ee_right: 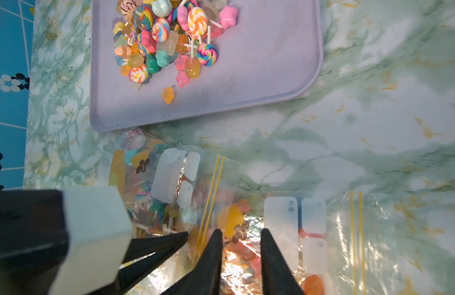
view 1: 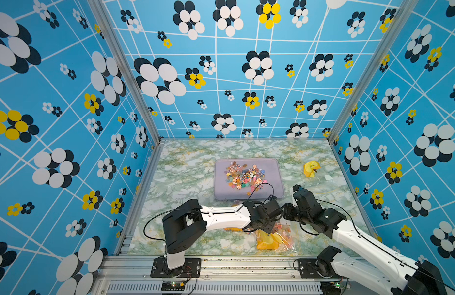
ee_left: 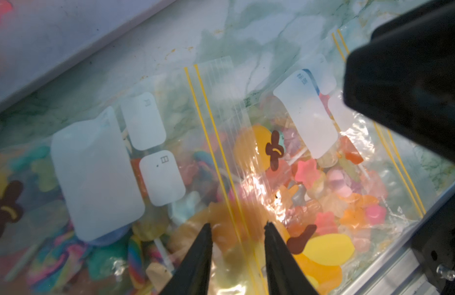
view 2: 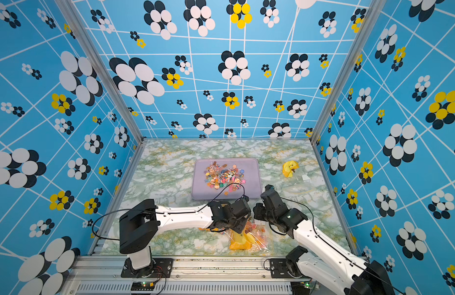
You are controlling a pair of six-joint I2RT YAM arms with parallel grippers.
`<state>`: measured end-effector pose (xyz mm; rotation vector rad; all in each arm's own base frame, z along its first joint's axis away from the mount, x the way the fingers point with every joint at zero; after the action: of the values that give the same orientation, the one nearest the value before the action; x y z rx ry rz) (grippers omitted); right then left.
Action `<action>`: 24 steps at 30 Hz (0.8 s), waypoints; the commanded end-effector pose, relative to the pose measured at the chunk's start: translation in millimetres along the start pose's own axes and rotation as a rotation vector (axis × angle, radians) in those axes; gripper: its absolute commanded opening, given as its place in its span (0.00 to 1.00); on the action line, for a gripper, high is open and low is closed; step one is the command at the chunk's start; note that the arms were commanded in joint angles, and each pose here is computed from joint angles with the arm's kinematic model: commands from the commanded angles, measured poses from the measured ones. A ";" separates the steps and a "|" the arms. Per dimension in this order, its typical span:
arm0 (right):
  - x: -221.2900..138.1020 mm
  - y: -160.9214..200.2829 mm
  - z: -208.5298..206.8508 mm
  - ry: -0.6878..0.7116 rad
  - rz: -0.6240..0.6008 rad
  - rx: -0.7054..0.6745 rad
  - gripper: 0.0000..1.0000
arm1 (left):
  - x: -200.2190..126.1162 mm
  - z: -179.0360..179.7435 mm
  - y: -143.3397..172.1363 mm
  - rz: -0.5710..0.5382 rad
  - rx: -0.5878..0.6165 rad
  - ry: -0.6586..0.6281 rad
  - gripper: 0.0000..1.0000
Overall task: Pour candies out of the ziploc bag
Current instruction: Open the ziploc bag at the center of the board.
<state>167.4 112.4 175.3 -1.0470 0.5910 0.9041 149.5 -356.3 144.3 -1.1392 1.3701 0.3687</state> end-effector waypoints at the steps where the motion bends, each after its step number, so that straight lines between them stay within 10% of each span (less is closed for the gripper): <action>1: -4.7 -5.9 1.3 0.000 -0.038 0.012 0.28 | 6.5 0.9 3.8 0.028 0.010 -0.026 0.33; 24: -4.8 -7.6 1.3 0.003 -0.042 0.012 0.28 | -2.2 24.9 7.7 0.021 -0.007 -0.099 0.09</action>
<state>168.1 111.3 175.5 -1.0487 0.5939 0.8941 156.2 -345.3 136.0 -1.1307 1.3308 0.4085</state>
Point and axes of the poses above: each gripper's point midway between its finger pads, its own x axis out along the fingers, its own z axis along the line the jaws close on, y = z × x, the point moved 10 cm from there along -x, back along the fingers, and after that the axes turned 1 degree about x, right-handed, at the moved point
